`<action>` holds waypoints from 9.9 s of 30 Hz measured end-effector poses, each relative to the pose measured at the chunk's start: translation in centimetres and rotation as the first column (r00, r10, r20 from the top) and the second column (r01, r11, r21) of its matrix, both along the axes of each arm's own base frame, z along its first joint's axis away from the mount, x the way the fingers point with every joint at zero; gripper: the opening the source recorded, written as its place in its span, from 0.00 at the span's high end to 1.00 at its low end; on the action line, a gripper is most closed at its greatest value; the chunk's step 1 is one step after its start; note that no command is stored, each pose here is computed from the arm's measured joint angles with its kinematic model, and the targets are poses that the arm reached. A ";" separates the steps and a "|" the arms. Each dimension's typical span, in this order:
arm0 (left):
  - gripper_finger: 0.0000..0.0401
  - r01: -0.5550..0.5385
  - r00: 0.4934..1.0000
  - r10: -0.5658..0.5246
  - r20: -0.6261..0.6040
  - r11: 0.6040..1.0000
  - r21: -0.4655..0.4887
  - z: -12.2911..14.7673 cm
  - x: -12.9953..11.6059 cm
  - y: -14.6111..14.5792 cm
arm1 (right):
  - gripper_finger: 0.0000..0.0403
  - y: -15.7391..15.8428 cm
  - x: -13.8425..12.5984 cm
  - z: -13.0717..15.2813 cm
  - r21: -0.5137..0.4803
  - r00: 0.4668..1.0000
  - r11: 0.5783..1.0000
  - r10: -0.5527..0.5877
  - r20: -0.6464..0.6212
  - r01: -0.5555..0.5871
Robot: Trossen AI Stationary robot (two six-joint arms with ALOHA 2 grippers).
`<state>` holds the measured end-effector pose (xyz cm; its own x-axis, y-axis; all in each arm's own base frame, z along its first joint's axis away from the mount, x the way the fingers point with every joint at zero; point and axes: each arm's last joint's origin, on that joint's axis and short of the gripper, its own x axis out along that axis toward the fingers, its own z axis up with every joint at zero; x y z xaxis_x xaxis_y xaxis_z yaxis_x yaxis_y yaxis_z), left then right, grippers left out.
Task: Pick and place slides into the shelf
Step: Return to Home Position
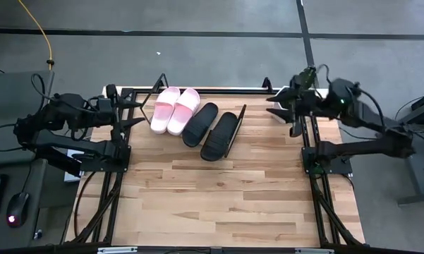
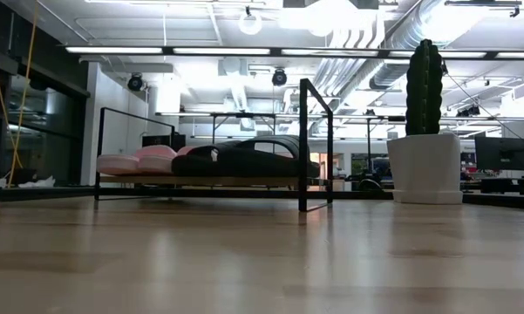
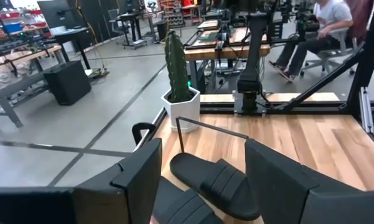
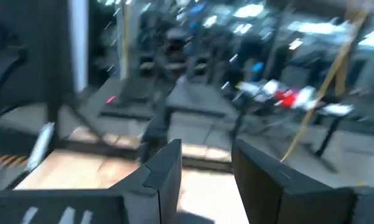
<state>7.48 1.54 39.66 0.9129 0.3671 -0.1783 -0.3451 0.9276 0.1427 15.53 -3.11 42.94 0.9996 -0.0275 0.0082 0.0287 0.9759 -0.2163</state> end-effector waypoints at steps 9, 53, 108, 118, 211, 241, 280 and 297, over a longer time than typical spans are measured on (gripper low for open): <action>0.47 0.058 0.998 -0.058 0.012 0.998 0.020 -0.2 2.1 0.1 | 0.68 -0.3 -1.4 -6.4 0.042 0.990 0.998 0.031 0.137 -0.037; 0.48 0.102 0.962 -0.081 0.262 0.993 -0.068 -11.6 -2.7 -0.5 | 0.68 1.0 -5.7 -20.9 0.079 0.857 0.987 0.080 0.509 -0.139; 0.48 0.089 0.888 0.009 0.460 0.978 -0.189 -21.2 1.9 0.1 | 0.68 0.9 -4.8 -22.7 0.265 0.941 0.953 0.055 0.335 -0.150; 0.48 0.072 0.923 0.001 0.384 0.982 -0.176 -21.9 2.0 0.1 | 0.68 0.9 -4.7 -22.9 0.304 0.947 0.937 0.072 0.313 -0.171; 0.48 0.066 0.998 -0.065 0.020 0.996 -0.056 -22.7 2.2 0.0 | 0.68 3.4 -4.1 -27.7 0.261 0.985 0.963 -0.027 -0.171 0.071; 0.47 0.112 0.983 -0.109 0.150 0.994 -0.011 -23.4 2.7 -0.1 | 0.68 3.3 -4.2 -28.3 0.250 0.971 0.961 -0.058 -0.230 0.117; 0.47 0.108 0.983 -0.106 0.151 0.994 -0.009 -23.3 2.7 0.0 | 0.68 3.4 -4.2 -28.6 0.305 0.965 0.946 -0.027 -0.260 0.109; 0.47 0.108 0.983 -0.106 0.151 0.994 -0.009 -23.3 2.7 0.0 | 0.68 3.4 -4.2 -28.6 0.312 0.965 0.944 -0.026 -0.260 0.110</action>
